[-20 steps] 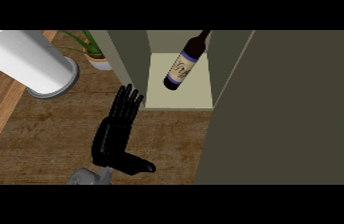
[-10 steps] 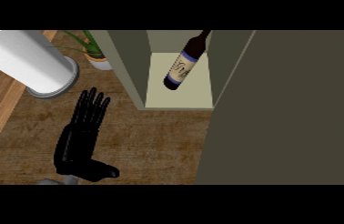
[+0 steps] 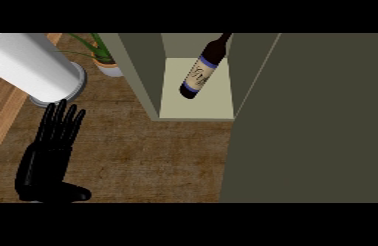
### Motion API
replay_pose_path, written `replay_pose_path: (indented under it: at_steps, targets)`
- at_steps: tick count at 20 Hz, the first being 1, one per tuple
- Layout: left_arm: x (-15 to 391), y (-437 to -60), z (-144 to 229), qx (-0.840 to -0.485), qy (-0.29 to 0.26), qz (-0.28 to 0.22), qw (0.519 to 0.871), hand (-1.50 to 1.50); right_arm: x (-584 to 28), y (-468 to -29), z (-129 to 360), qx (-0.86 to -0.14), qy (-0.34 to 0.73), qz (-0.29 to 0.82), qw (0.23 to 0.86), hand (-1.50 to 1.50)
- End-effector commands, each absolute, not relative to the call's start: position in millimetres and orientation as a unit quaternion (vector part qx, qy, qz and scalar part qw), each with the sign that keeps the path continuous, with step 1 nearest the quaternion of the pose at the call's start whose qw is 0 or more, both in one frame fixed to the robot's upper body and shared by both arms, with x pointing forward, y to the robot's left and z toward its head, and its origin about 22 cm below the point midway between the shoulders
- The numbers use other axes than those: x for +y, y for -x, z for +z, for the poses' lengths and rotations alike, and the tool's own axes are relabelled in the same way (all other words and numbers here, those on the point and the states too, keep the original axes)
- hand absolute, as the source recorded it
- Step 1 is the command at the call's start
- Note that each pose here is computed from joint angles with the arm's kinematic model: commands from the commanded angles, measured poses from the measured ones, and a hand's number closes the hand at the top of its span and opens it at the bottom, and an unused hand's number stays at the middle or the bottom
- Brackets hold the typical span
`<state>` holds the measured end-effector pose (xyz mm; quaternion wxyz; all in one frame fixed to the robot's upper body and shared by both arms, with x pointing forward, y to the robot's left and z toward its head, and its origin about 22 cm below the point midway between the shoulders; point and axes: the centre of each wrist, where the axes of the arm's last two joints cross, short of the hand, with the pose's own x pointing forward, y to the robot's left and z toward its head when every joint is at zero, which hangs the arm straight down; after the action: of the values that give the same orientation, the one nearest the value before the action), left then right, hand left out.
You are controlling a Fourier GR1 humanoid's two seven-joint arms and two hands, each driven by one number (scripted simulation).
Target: Pick up the wine, place it into the cabinet and close the cabinet
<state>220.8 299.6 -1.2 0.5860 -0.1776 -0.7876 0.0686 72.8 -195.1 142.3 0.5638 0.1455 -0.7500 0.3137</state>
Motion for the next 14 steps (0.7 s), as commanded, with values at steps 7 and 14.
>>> replay_pose_path:
  at_steps: [7,14]
  targets:
    - [342.8,-218.8,11.9,-0.790,0.178,0.061,0.584,-1.50,-179.6,-50.7,187.6,-0.752,-0.249,0.278,0.543,1.50]
    - [358.3,-217.8,21.9,-0.790,0.188,0.050,0.581,-1.50,-169.3,-64.8,177.2,-0.754,-0.271,0.268,0.535,1.50]
